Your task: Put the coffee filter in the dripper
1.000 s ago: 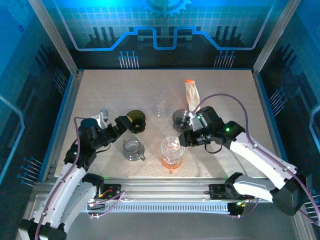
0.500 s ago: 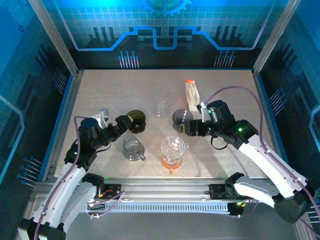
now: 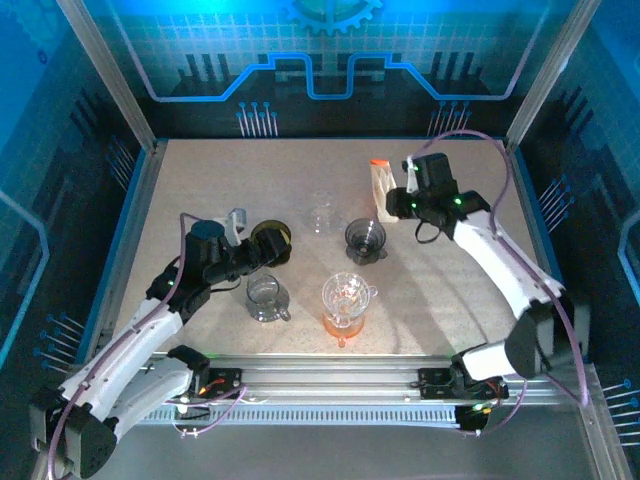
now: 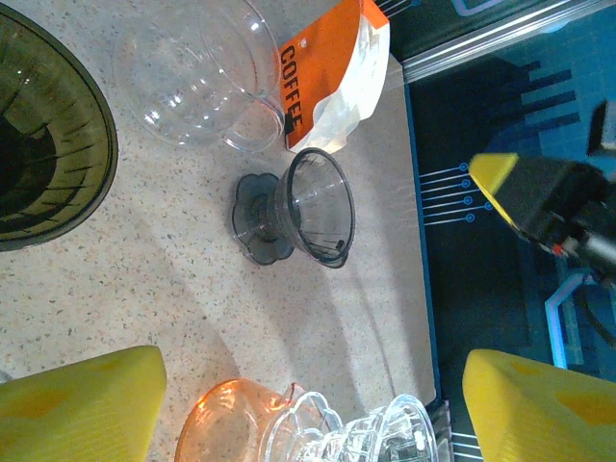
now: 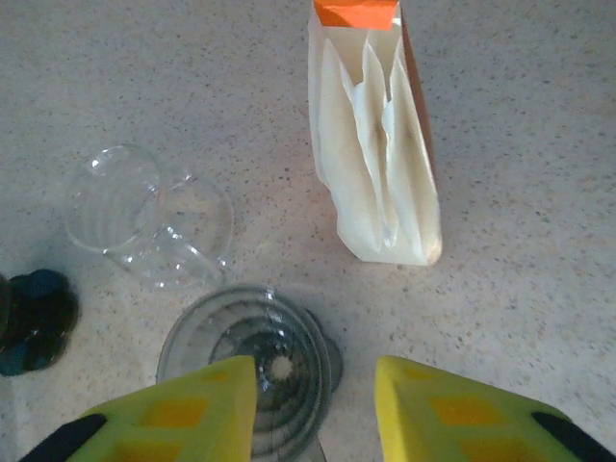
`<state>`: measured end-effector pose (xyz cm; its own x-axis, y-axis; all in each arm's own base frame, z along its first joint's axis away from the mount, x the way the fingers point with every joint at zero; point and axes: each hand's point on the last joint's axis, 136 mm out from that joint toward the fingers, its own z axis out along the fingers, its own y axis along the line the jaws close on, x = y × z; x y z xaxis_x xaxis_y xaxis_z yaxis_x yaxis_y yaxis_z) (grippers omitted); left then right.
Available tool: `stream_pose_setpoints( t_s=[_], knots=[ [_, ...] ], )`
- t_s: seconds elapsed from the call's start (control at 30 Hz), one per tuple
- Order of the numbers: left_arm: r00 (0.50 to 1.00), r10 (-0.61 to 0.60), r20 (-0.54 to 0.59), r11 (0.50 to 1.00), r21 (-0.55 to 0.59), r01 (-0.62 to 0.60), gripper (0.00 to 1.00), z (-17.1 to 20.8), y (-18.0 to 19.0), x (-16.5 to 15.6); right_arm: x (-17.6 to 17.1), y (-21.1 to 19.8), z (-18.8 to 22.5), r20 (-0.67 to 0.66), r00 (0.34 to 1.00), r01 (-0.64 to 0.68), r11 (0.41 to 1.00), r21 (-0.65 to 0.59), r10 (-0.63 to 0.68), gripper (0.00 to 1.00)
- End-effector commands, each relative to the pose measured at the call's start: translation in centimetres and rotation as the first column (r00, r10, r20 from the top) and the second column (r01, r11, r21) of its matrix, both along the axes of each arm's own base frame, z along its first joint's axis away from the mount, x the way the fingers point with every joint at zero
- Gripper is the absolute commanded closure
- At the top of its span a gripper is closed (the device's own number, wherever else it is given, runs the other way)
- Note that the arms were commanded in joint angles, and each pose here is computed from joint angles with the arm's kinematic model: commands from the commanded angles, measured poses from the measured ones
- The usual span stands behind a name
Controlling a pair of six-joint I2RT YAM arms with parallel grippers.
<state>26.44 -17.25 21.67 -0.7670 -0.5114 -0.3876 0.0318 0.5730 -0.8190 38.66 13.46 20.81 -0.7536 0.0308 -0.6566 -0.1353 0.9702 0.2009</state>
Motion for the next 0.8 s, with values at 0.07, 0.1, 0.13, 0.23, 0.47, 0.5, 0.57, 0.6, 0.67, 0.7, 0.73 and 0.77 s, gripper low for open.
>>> stream_pose_setpoints(
  t_s=[0.07, 0.1, 0.13, 0.23, 0.47, 0.5, 0.57, 0.6, 0.67, 0.7, 0.73, 0.77],
  knots=[
    [0.999, -0.016, 0.037, 1.000, 0.004, 0.016, 0.18, 0.3, -0.3, 0.2, 4.8, 0.7, -0.3, 0.027, 0.999, -0.030, 0.997, -0.065, 0.032, 0.66],
    [0.999, -0.014, 0.039, 1.000, 0.011, 0.014, 0.18, 0.3, -0.3, 0.3, 5.5, 0.6, -0.9, 0.014, 1.000, -0.024, 0.997, -0.080, 0.025, 0.67],
    [0.999, -0.017, 0.040, 1.000, 0.015, 0.017, 0.18, 0.2, -0.3, 0.3, 6.1, 0.7, -1.2, 0.008, 1.000, -0.021, 0.996, -0.087, 0.022, 0.67],
    [0.999, -0.021, 0.045, 0.999, 0.025, 0.020, 0.18, 0.3, -0.3, 0.3, 7.7, 0.6, -2.3, -0.008, 1.000, -0.007, 0.993, -0.114, 0.006, 0.71],
    [0.999, -0.022, 0.037, 0.999, 0.042, 0.020, 0.18, 0.0, -0.3, 0.7, 9.9, 0.2, -3.9, -0.033, 0.999, 0.010, 0.986, -0.166, -0.016, 0.76],
    [0.999, -0.023, 0.036, 0.999, 0.043, 0.021, 0.18, 0.0, -0.3, 0.7, 10.2, 0.1, -3.9, -0.031, 0.999, 0.018, 0.986, -0.168, -0.024, 0.77],
    [0.999, -0.027, 0.033, 0.999, 0.045, 0.026, 0.18, -0.1, -0.4, 0.8, 10.6, 0.0, -3.9, -0.029, 0.999, 0.028, 0.985, -0.172, -0.033, 0.79],
    [0.999, -0.029, 0.034, 0.999, 0.045, 0.027, 0.18, 0.0, -0.4, 0.9, 10.8, -0.1, -4.0, -0.029, 0.999, 0.036, 0.984, -0.174, -0.041, 0.80],
    [0.999, -0.028, 0.033, 0.999, 0.047, 0.027, 0.18, 0.0, -0.5, 0.9, 10.9, -0.3, -4.3, -0.039, 0.997, 0.054, 0.982, -0.179, -0.062, 0.80],
    [0.999, -0.027, 0.032, 0.999, 0.048, 0.025, 0.18, -0.1, -0.4, 0.9, 10.9, -0.5, -4.5, -0.041, 0.997, 0.062, 0.981, -0.183, -0.071, 0.81],
    [0.999, -0.024, 0.033, 0.999, 0.049, 0.023, 0.18, -0.1, -0.4, 1.0, 11.0, -0.5, -4.7, -0.046, 0.996, 0.068, 0.981, -0.184, -0.078, 0.80],
    [0.999, -0.024, 0.032, 0.999, 0.050, 0.022, 0.18, -0.1, -0.4, 1.0, 11.0, -0.6, -4.9, -0.052, 0.995, 0.072, 0.979, -0.189, -0.083, 0.80]
  ],
)
